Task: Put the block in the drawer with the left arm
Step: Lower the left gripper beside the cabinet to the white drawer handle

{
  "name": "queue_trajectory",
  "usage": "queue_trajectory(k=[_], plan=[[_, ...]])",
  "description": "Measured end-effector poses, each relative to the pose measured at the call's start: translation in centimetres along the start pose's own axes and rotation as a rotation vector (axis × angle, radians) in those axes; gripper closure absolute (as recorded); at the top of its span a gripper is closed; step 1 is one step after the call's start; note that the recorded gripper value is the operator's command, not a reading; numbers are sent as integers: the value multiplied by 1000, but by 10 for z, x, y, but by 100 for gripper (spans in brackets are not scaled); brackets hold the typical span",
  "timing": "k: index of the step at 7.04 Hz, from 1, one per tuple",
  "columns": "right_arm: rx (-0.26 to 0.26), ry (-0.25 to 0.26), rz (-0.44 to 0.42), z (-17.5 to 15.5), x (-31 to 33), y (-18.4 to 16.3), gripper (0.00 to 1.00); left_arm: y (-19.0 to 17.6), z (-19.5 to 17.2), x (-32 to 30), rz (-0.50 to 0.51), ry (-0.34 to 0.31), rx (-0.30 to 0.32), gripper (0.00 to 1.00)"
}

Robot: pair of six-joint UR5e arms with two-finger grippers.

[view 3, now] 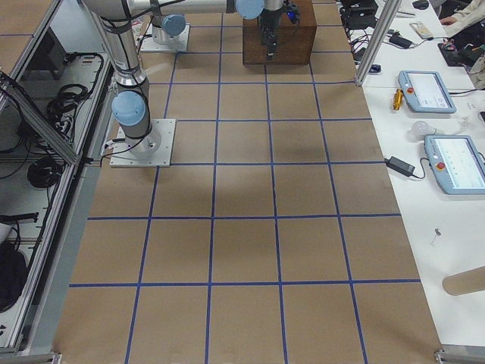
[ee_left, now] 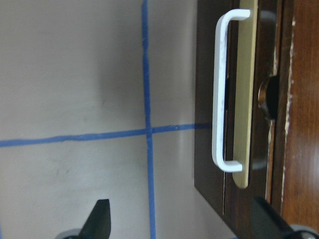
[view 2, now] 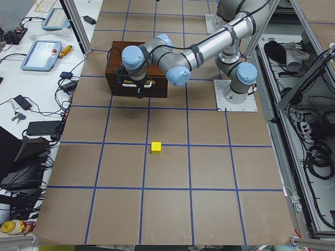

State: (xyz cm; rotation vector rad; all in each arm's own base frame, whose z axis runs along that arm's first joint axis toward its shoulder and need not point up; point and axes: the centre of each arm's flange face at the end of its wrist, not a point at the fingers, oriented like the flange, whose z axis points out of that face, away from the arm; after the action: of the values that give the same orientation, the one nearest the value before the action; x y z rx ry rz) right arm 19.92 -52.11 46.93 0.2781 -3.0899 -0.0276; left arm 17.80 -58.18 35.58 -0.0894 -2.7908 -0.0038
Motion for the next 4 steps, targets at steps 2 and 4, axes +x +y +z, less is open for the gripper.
queue_trajectory(k=[2, 4], plan=[[0, 0, 1, 0, 0, 0, 0, -15, 33, -13, -10, 100, 9, 0], [0, 0, 1, 0, 0, 0, 0, -22, 57, -22, -28, 161, 5, 0]])
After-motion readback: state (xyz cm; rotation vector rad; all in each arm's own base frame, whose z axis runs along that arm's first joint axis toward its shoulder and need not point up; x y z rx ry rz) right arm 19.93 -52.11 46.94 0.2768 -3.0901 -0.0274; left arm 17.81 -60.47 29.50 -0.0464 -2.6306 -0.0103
